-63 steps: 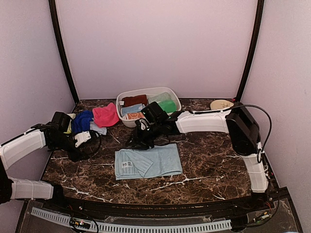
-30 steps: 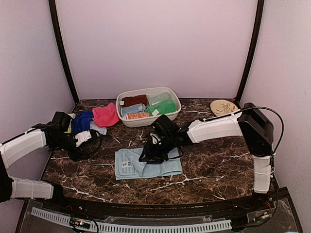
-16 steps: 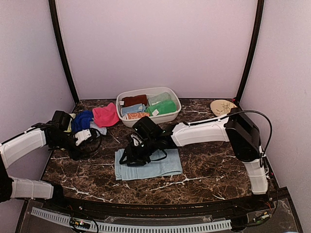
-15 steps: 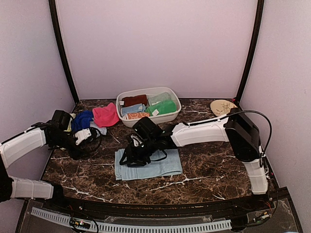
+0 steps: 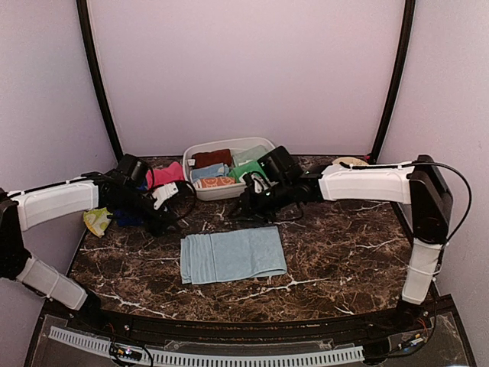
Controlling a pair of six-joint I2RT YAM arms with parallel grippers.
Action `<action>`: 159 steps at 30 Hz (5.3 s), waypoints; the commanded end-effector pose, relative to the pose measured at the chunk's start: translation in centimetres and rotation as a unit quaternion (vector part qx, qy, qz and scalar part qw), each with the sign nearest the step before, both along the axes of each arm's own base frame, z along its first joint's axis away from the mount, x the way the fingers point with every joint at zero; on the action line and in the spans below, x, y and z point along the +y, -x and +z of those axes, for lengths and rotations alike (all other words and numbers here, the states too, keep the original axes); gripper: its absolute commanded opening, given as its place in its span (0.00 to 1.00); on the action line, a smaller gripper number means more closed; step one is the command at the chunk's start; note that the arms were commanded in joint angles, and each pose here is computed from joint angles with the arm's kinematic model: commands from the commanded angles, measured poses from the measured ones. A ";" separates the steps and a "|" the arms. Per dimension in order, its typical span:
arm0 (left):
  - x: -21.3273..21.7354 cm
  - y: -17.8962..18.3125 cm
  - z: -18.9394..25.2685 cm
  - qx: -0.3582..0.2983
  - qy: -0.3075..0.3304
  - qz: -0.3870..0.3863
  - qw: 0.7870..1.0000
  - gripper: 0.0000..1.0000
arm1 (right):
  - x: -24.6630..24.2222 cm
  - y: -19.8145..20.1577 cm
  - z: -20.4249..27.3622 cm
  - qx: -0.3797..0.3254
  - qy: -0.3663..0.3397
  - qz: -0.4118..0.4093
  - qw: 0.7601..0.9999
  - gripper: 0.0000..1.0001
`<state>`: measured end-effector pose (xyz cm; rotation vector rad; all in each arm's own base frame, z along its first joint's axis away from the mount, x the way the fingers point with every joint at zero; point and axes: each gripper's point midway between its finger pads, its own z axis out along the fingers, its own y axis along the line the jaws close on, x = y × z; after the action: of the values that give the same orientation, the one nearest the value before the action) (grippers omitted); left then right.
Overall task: Roll the towels
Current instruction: Smooth out the towel at the center of the board, then rotate the towel at the center of the board, then pick up the towel from the center of the board.
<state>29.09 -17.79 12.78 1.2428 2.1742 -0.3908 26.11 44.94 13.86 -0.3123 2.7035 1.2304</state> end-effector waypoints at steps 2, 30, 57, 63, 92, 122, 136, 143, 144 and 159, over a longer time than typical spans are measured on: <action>-4.4 -0.6 -2.0 0.035 0.008 0.003 0.999 0.71 | -5.3 -1.8 -2.4 -0.024 0.051 -0.048 0.997 0.33; 0.1 -5.2 -10.1 -0.111 -0.201 0.039 0.972 0.67 | -9.0 1.5 -14.7 0.073 0.059 -0.087 0.992 0.08; 0.4 0.6 -11.0 0.002 -0.174 -0.010 0.985 0.91 | -3.0 8.1 -11.5 0.074 -0.026 0.025 0.997 0.09; 2.6 -1.6 -12.9 -0.040 -0.245 0.014 0.969 0.89 | -4.7 9.1 -14.1 0.072 0.010 0.017 0.997 0.09; -2.4 -4.7 -6.2 -0.060 -0.147 0.011 0.987 0.87 | -7.5 8.1 -13.1 0.047 0.041 -0.051 0.997 0.06; -8.5 -9.7 1.4 -0.131 -0.104 -0.028 0.986 0.99 | -6.4 8.0 0.8 -0.364 0.130 0.030 0.922 0.42; -3.5 -5.7 -7.2 -0.009 -0.150 -0.013 0.989 0.95 | -13.5 6.6 5.0 -0.570 0.147 0.074 0.805 0.92; -5.7 -7.8 -8.4 -0.014 -0.146 -0.018 0.989 0.94 | -10.6 12.3 -1.6 -0.605 0.229 0.307 0.698 0.88; -5.9 -8.0 -8.6 -0.015 -0.149 -0.019 0.989 0.94 | -10.2 13.1 -2.6 -0.608 0.240 0.334 0.679 0.87; -6.3 -11.1 -3.1 -0.082 -0.137 -0.014 0.987 0.99 | -6.4 16.0 -9.6 -0.639 0.284 0.480 0.529 0.65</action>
<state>39.99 -24.43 5.23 1.4303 2.1768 0.0239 10.21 36.46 4.49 -1.9245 1.3648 -0.1414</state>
